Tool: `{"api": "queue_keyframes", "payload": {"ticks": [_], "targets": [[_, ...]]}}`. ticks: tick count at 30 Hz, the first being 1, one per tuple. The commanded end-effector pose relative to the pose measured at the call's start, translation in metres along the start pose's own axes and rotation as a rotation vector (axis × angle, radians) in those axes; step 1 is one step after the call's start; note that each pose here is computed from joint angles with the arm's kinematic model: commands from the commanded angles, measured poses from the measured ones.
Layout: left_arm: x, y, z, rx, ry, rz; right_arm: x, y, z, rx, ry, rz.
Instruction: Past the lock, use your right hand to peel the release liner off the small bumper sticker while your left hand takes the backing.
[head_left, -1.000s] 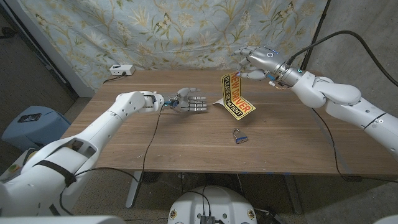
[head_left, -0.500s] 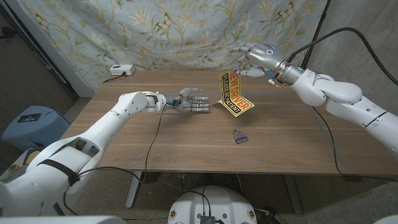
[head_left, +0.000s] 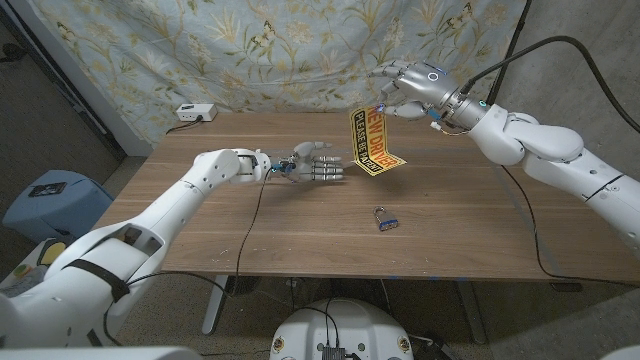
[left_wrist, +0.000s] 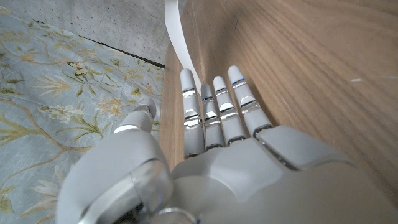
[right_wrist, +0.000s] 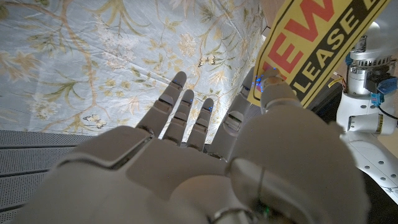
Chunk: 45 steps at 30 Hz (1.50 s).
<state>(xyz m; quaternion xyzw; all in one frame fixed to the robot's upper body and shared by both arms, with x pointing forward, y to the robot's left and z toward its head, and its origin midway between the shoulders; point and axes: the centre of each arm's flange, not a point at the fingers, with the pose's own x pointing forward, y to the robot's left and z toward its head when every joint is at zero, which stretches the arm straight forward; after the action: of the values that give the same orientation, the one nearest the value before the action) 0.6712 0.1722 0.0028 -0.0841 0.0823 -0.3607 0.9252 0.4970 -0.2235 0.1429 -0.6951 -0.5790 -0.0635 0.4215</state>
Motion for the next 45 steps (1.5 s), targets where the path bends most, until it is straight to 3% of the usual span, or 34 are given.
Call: {"api": "queue_keyframes", "payload": {"ticks": [1,10,20,27,36,45], "targets": [[-0.008,-0.016,-0.006,-0.040,0.020,-0.095,0.007,0.001,-0.004,-0.012,-0.005,-0.003],[-0.014,-0.024,-0.008,-0.057,-0.003,-0.111,0.013,-0.001,-0.006,-0.016,-0.005,0.000],[-0.001,-0.028,-0.018,-0.068,0.071,-0.146,0.015,-0.007,-0.011,-0.034,0.003,-0.015],[0.004,-0.014,-0.021,-0.092,0.100,-0.086,0.012,-0.009,-0.012,-0.044,0.005,-0.025],[0.015,-0.002,-0.007,-0.095,0.076,-0.049,0.006,-0.015,-0.011,-0.056,0.012,-0.030],[0.038,0.001,0.001,-0.086,0.078,-0.040,0.001,-0.023,-0.010,-0.066,0.016,-0.040]]}}
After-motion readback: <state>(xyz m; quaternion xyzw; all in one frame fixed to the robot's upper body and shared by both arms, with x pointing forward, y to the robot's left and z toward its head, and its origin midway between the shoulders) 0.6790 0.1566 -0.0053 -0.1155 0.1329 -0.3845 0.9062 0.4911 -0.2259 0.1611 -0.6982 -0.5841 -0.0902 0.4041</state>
